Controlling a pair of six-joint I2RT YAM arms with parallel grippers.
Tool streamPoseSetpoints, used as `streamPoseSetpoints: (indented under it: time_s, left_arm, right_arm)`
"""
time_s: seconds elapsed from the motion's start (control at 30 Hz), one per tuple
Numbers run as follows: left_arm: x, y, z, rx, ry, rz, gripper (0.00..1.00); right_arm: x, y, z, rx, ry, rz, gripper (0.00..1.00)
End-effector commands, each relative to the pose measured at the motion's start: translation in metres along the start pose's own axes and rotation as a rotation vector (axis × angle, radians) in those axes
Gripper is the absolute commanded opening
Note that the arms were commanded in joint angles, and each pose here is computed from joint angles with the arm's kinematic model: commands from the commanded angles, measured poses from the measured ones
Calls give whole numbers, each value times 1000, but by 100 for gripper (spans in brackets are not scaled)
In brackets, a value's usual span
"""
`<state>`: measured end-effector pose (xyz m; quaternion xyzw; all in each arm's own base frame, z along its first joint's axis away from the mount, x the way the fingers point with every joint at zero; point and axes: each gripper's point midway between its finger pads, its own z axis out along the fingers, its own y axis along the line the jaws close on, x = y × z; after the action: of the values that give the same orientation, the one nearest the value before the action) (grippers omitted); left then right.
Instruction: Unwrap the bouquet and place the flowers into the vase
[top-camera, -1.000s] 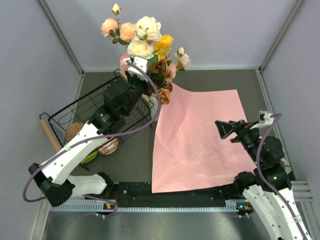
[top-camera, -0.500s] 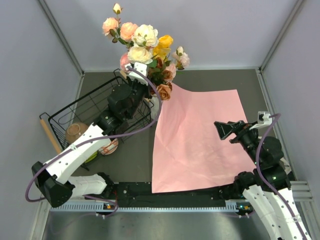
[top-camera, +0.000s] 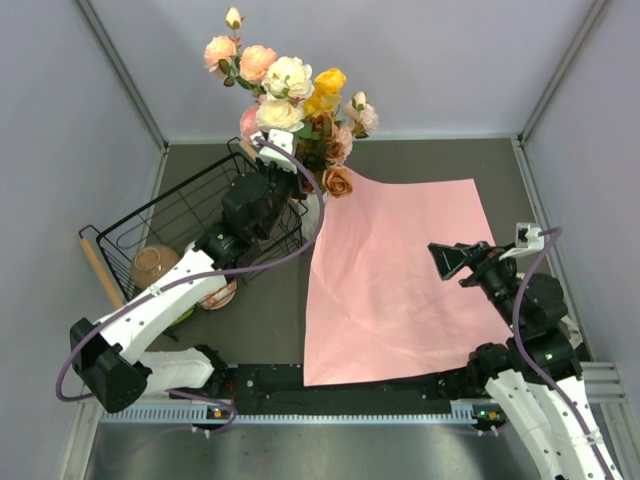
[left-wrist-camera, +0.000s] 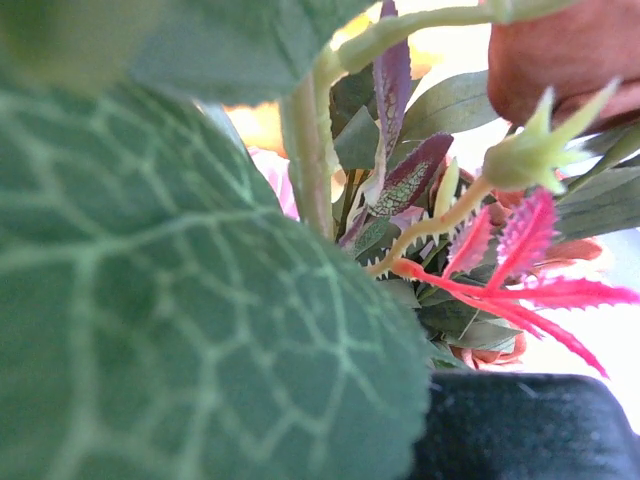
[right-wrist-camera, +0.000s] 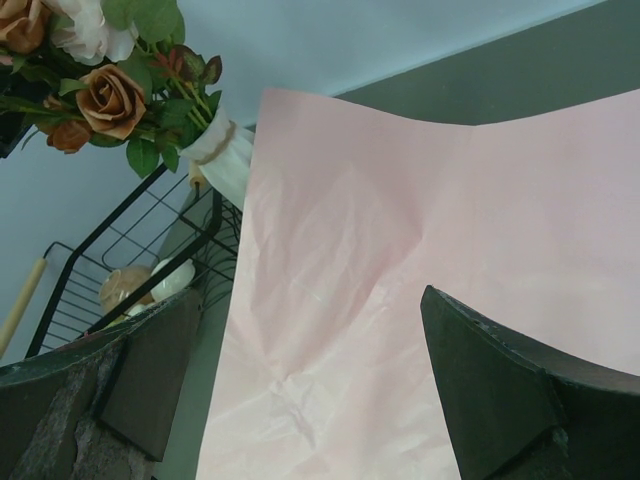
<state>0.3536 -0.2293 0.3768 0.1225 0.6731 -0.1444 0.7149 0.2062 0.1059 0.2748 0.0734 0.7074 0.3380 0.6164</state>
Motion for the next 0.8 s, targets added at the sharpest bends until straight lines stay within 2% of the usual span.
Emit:
streamPoseSetpoints:
  time_s: [0.0,0.13,0.17,0.2,0.3,0.33,0.37,0.6,0.77]
  left_arm:
    - [32,-3,-5,15,94,-19,0]
    - [21,-1,-11,8,95,-35,1]
    - [16,0,-13,5,86,-41,4]
    - [13,3,-16,-2,84,-47,12]
    - [3,5,-24,-1,74,-59,25]
    - [3,5,-26,2,77,-61,36]
    - [-2,5,-28,5,69,-67,41]
    - [-8,8,-33,-7,85,-73,63]
    - [-16,8,-37,-3,84,-84,72]
  right_arm:
    - [-8,7,-3,-30,-34,-1,93]
    - [-7,6,-2,-28,-32,-1,93]
    - [-7,6,-2,-27,-30,1,93]
    - [-7,6,-2,-26,-31,1,93]
    - [-6,6,-1,-26,-28,3,93]
    - [-6,6,-1,-27,-27,3,93]
    - [-5,5,-1,-23,-22,5,93]
    - [-7,7,-1,-30,-26,4,93]
    - [-7,8,-1,-34,-26,5,93]
